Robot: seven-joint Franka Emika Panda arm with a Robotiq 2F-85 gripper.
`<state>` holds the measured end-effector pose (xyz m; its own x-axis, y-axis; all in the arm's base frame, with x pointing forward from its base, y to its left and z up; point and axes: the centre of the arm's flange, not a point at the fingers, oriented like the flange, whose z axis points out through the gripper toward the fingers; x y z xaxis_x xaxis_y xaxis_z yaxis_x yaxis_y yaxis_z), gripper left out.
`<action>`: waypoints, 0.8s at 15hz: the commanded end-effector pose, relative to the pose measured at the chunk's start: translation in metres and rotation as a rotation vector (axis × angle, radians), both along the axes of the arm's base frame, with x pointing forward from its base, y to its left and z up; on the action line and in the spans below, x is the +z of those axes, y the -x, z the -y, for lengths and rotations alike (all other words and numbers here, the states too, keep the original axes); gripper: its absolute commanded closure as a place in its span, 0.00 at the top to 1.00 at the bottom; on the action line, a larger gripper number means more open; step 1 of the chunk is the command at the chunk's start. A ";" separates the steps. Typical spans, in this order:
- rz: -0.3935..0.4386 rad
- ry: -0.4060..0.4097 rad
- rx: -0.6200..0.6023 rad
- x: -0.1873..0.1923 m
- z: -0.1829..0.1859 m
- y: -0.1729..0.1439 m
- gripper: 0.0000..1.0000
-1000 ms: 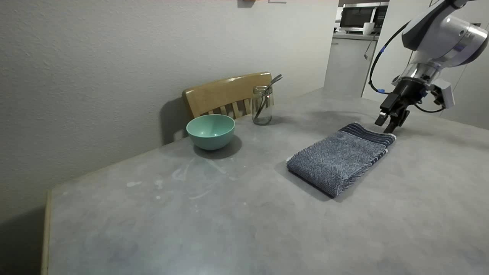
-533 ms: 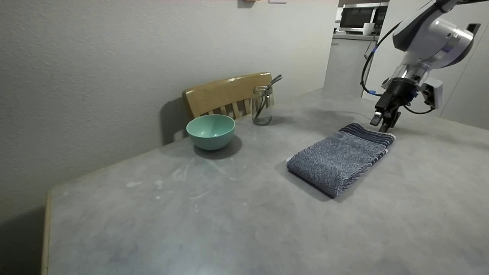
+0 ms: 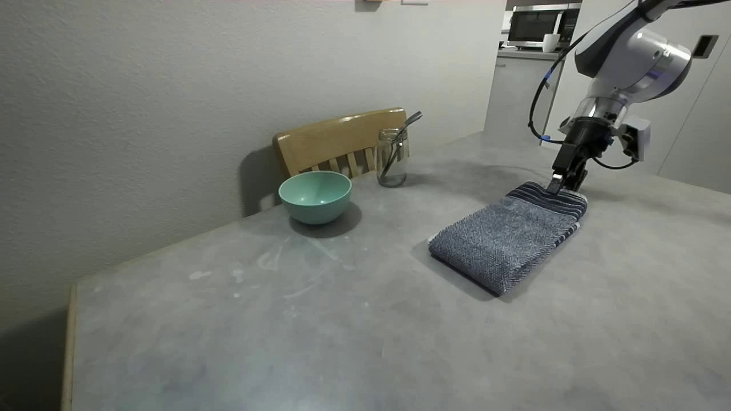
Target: Unfold the towel once
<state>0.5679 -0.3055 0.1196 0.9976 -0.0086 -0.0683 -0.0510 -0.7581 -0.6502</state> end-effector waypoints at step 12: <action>-0.008 0.282 -0.029 0.099 -0.055 0.017 0.02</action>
